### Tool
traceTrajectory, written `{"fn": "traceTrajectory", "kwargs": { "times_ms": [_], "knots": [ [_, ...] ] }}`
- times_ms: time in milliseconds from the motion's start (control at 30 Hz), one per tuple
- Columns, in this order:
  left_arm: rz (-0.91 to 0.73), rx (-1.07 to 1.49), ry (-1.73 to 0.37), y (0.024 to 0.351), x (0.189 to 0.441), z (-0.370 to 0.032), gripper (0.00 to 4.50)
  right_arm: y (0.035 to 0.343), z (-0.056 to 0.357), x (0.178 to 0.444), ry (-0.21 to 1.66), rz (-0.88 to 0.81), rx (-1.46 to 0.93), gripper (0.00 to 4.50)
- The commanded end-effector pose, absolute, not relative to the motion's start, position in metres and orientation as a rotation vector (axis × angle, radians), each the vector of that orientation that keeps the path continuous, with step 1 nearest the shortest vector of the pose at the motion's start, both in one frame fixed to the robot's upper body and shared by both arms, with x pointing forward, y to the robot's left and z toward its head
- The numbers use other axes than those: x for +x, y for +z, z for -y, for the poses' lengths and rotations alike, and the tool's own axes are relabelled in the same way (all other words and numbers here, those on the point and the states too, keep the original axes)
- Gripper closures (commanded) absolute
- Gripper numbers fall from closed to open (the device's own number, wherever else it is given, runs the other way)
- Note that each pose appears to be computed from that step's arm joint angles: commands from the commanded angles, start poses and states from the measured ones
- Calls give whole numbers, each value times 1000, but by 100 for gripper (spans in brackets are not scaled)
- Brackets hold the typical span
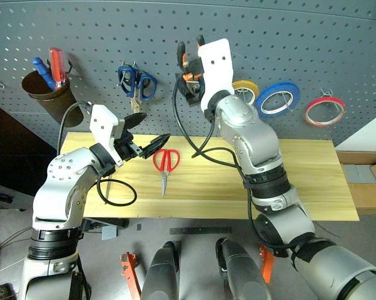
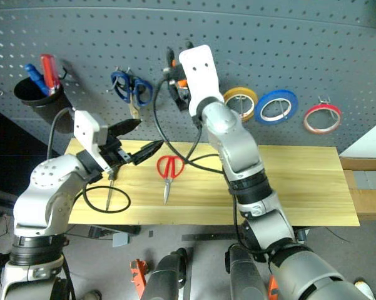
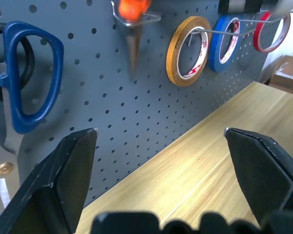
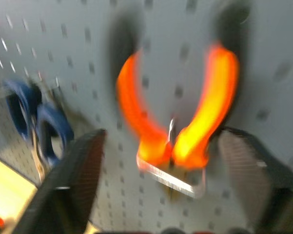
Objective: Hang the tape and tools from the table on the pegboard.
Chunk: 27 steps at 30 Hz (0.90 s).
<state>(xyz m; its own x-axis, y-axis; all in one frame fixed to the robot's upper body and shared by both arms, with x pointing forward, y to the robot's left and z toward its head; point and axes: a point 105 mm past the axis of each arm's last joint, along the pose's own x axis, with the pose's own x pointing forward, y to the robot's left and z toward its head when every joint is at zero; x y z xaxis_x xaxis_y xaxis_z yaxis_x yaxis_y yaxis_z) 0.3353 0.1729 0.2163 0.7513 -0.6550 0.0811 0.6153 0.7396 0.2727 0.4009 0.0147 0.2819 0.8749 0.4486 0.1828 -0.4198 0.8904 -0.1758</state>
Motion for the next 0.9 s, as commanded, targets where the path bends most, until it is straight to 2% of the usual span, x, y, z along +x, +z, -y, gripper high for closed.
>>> {"fn": "traceTrajectory", "kwargs": {
  "times_ms": [33, 200, 333, 467, 533, 667, 800, 900],
  "knots": [
    [232, 266, -687, 228, 335, -173, 0, 294, -14, 397, 443, 277, -141, 4],
    [229, 259, -684, 226, 336, -172, 0, 285, -13, 398, 452, 243, -169, 4],
    [190, 249, -667, 216, 338, -173, 0, 259, -16, 394, 514, 146, -213, 4],
    [90, 225, -634, 191, 340, -171, 0, 216, -18, 379, 632, -15, -232, 4],
    [63, 214, -626, 184, 340, -169, 0, 210, -18, 374, 659, -36, -246, 4],
    [-167, 136, -481, 129, 343, -171, 0, 176, -17, 344, 797, -145, -255, 4],
    [-343, 109, -327, 84, 346, -178, 0, 153, -5, 324, 846, -224, -260, 4],
    [-441, 140, -249, 62, 348, -180, 0, 143, 1, 314, 883, -259, -279, 4]
  ]
}}
